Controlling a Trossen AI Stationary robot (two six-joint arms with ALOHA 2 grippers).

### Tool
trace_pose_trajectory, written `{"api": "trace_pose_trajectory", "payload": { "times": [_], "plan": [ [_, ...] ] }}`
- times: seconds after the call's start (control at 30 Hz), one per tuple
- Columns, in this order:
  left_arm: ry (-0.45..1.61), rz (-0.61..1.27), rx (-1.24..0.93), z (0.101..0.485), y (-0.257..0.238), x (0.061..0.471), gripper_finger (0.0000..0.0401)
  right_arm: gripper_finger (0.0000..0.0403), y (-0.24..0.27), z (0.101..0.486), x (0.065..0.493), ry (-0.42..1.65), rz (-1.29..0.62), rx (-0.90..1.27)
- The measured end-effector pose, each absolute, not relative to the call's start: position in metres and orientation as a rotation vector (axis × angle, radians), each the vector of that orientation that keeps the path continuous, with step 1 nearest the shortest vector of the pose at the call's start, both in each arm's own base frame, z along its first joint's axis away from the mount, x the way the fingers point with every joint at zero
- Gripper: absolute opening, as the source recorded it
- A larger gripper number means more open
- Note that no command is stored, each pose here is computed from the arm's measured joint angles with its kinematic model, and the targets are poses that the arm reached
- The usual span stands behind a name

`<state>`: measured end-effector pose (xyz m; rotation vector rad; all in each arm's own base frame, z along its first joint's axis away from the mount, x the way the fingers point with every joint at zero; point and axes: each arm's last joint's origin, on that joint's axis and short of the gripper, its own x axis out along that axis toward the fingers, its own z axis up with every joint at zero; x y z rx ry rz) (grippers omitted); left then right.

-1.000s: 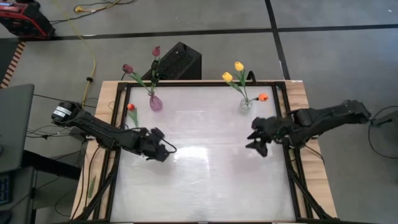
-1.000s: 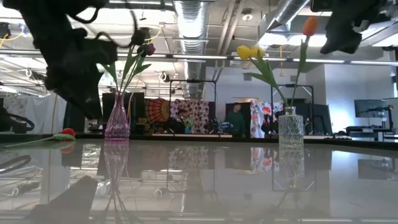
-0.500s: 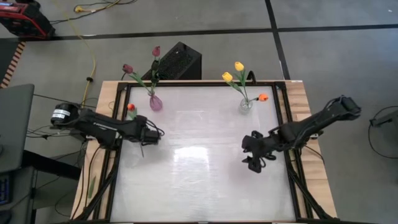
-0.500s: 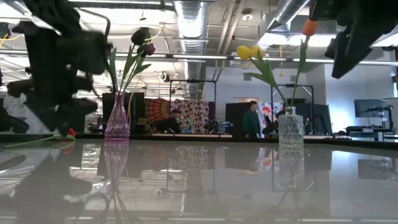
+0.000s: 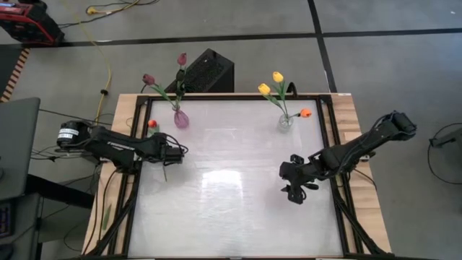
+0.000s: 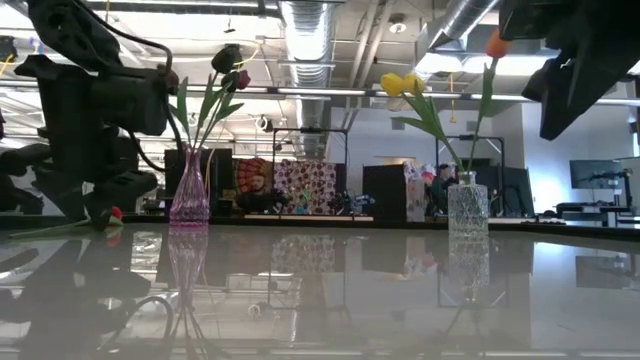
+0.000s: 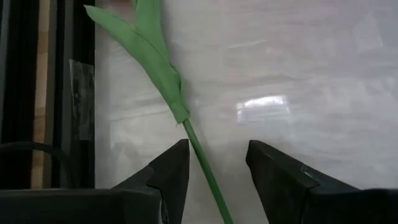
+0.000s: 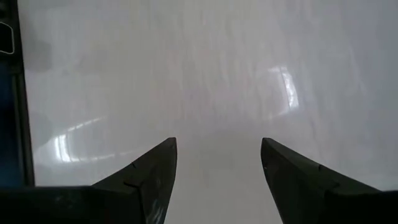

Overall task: Sort flowers into vase by color
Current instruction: Put the orange tulip into the transparent vase

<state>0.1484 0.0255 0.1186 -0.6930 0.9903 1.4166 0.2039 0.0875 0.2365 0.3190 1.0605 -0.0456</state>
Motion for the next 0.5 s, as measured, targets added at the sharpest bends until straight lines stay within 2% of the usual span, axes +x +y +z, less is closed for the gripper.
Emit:
{"api": "trace_pose_trajectory", "payload": {
  "times": [0.13,0.37,0.5],
  "plan": [
    [0.977,1.431,-0.707,0.117,0.025,0.148,0.0130,0.0260,0.088,0.237,0.204,1.054,-0.051,0.314],
    [0.954,1.434,-0.706,0.116,0.020,0.147,0.0013,0.0260,0.091,0.237,0.203,1.054,-0.045,0.311],
    [0.940,1.408,-0.705,0.120,0.016,0.148,0.0007,0.0260,0.094,0.237,0.201,1.057,-0.032,0.304]
  ]
}}
